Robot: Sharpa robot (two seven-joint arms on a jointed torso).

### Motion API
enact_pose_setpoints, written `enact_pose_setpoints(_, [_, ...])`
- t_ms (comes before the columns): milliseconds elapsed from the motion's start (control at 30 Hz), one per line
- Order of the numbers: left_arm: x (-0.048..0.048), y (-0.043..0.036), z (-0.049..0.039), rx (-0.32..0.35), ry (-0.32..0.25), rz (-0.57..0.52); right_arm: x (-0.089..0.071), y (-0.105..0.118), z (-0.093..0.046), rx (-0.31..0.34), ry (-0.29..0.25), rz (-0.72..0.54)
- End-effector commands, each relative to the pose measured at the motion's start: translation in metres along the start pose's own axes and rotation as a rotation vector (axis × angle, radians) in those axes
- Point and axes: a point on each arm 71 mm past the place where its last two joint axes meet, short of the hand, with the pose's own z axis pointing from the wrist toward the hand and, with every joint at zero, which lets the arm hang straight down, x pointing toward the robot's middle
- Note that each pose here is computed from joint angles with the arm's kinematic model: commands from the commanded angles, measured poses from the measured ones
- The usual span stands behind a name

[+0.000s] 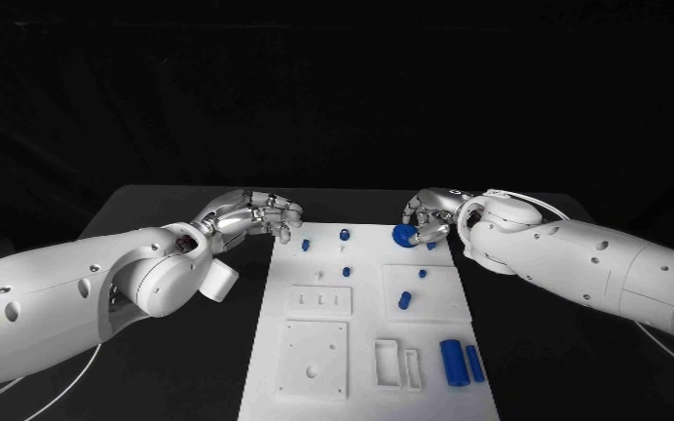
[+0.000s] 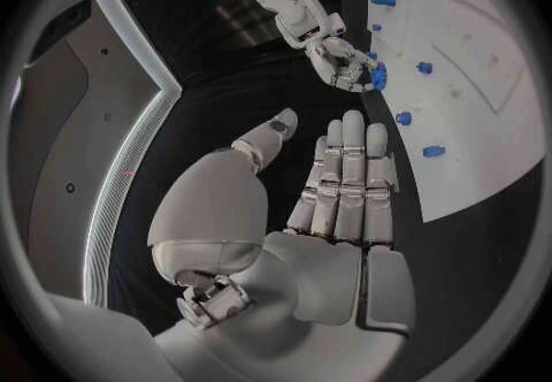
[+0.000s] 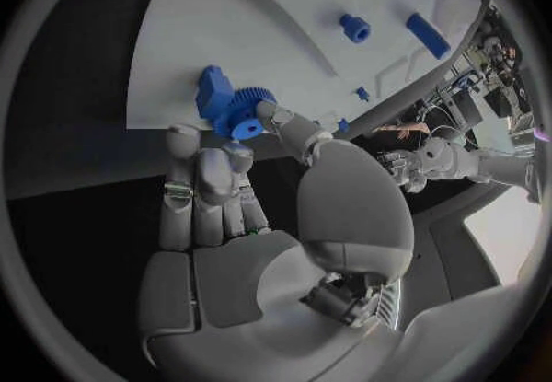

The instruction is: Assemble the parts on the task board

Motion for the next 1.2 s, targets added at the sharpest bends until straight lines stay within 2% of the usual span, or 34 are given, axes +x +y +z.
enact_pose_setpoints(33, [0.0017,-0.0023,0.0007,0.015,0.018,0.0,0.007,0.001,0.001,-0.005,0.008,-0.019])
enact_pose_setpoints(300, [0.0005,-0.0021,-0.0005,0.014,0.014,0.001,0.015,0.0,0.001,0.0,0.013,-0.029])
enact_pose_setpoints(533, [0.0001,-0.0021,-0.0015,0.013,0.013,0.0,0.017,-0.003,0.001,0.009,0.008,-0.055])
enact_pose_setpoints(867, [0.0,-0.002,-0.001,0.013,0.014,0.0,0.019,0.003,0.001,-0.016,0.023,-0.052])
enact_pose_setpoints(1200, [-0.0004,-0.002,-0.0018,0.012,0.012,0.0,0.019,0.001,0.0,-0.004,0.017,-0.054])
